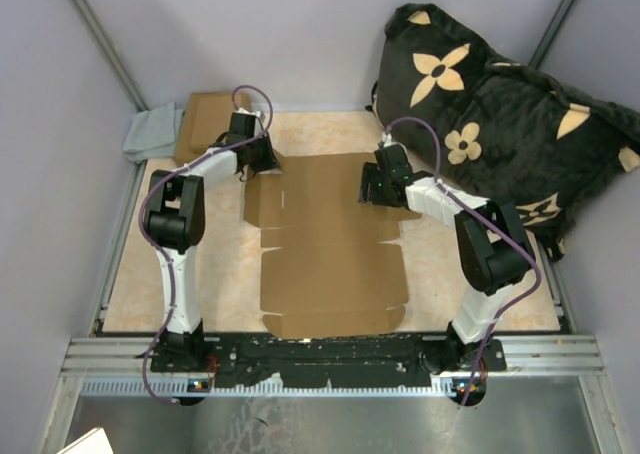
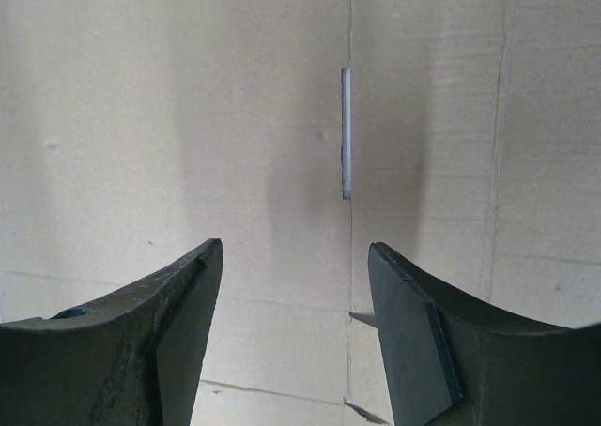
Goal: Fold the paper box
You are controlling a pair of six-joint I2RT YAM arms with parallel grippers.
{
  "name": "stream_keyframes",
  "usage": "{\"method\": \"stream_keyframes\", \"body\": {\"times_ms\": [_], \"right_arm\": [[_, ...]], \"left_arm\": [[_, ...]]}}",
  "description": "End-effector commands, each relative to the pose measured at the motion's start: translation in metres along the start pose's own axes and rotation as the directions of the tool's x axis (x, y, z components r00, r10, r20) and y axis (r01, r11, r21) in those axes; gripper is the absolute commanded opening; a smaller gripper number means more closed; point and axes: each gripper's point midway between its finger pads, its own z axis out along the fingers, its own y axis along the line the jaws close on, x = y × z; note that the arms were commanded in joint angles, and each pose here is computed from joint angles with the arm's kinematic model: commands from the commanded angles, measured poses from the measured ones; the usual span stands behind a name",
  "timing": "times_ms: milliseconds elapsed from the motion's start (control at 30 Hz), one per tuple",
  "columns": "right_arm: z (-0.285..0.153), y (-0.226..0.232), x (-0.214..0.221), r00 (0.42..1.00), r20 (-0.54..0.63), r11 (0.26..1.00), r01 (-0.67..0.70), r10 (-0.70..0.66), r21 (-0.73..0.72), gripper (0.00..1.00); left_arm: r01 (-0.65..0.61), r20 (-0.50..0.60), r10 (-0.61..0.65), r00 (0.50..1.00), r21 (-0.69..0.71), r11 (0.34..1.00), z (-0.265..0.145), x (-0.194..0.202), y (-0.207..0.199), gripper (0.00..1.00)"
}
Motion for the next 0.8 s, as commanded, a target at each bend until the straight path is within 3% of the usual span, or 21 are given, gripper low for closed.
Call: {"method": "stream_keyframes", "body": {"times_ms": [0,200,567,767], "right_arm": [[-0.021,0.011,-0.018,0.998,0.065,0.999,-0.019,0.022,-0.044,0.64],[-0.033,0.012,-0.028,0.996,0.080,0.999,-0.030,0.032,-0.032,0.70],[-0.034,-0.004,-0.093,0.988,0.152,0.999,-0.033,0.037,-0.025,0.75],[-0.005,-0.010,-0.106,0.995,0.100,1.000,0.024,-0.024,0.008,0.75]], "left_arm": [[-0.014,-0.026,0.015,1.000,0.032,0.999,-0.014,0.004,-0.011,0.00],[-0.039,-0.050,0.042,0.998,0.054,0.998,-0.045,0.021,-0.015,0.00],[-0.110,0.027,0.107,0.994,0.131,0.985,-0.115,0.023,-0.038,0.00],[-0.121,-0.074,0.127,0.989,0.076,0.990,-0.122,0.038,-0.027,0.00]]}}
